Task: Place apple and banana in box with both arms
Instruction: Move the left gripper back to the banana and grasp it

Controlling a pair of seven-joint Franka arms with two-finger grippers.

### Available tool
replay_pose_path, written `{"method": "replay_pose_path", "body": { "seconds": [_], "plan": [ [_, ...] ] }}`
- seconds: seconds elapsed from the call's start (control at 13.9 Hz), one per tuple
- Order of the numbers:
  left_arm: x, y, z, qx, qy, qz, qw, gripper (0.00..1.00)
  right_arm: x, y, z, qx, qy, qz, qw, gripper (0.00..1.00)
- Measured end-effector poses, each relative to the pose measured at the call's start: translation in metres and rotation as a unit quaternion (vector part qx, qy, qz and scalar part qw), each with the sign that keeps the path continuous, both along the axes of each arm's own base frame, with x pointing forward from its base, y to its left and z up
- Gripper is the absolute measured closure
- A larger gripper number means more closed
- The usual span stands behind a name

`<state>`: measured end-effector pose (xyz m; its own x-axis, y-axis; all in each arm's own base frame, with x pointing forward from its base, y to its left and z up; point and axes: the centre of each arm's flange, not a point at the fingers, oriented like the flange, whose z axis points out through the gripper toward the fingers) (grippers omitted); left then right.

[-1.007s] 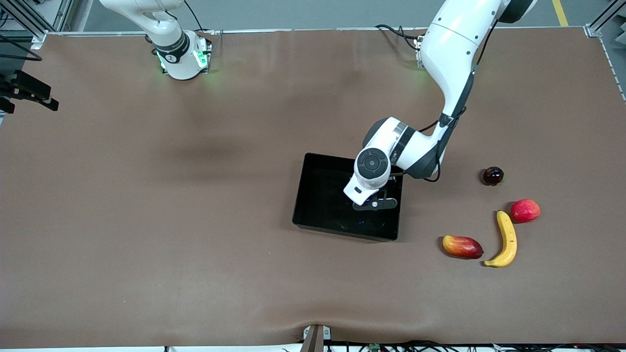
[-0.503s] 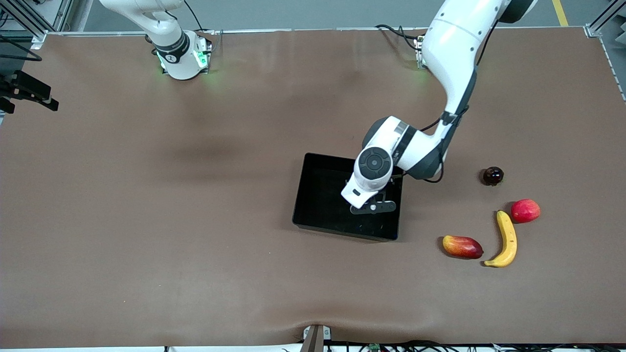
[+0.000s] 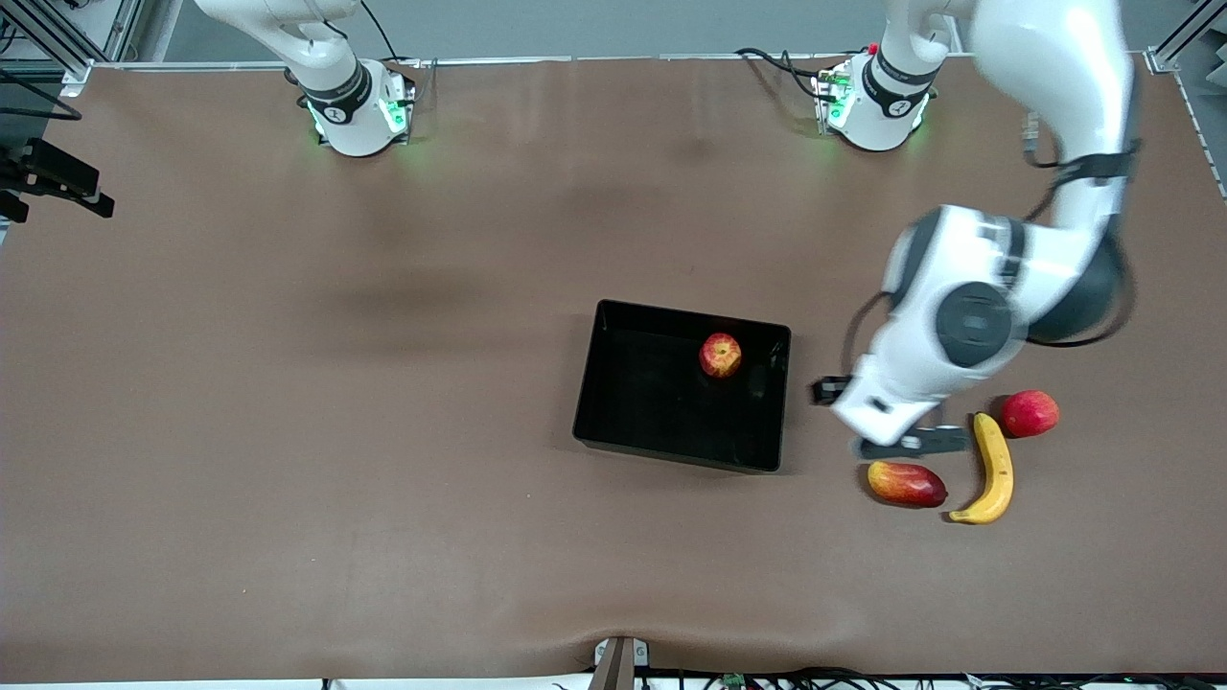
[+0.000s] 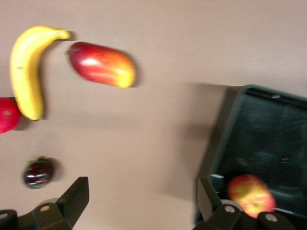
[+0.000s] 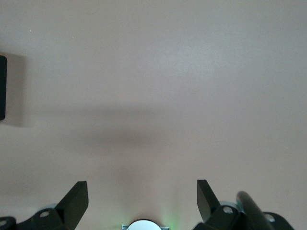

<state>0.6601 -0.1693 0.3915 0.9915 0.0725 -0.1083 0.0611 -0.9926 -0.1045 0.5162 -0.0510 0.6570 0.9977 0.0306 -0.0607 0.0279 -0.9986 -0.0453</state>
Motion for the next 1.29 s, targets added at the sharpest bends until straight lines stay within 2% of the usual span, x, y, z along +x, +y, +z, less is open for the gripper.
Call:
{"method": "replay_pose_path", "body": {
  "seconds": [0.22,0.29,0.58,0.79,1.08,1.29],
  "plan": [
    [-0.005,0.058,-0.042,0.034,0.038,-0.015,0.999,0.00,0.000,0.000,0.000,0.000,0.000,0.000,1.000,0.00],
    [-0.010,0.068,-0.059,0.040,0.041,-0.016,0.998,0.00,0.000,0.000,-0.001,0.000,0.001,0.000,1.000,0.00],
    [-0.012,0.112,-0.092,0.027,0.006,-0.026,0.999,0.00,0.000,0.000,-0.001,0.000,0.001,0.000,1.000,0.00],
    [0.003,0.154,-0.095,0.031,-0.032,-0.079,0.996,0.00,0.000,-0.001,-0.002,0.000,0.002,-0.001,1.000,0.00],
    [0.027,0.196,-0.113,0.026,-0.048,-0.145,0.988,0.00,0.000,-0.001,-0.002,0.000,0.002,-0.001,1.000,0.00],
    [0.040,0.207,-0.137,0.022,-0.072,-0.182,0.980,0.00,0.000,-0.004,-0.002,0.002,0.002,-0.004,1.000,0.00]
  ]
}}
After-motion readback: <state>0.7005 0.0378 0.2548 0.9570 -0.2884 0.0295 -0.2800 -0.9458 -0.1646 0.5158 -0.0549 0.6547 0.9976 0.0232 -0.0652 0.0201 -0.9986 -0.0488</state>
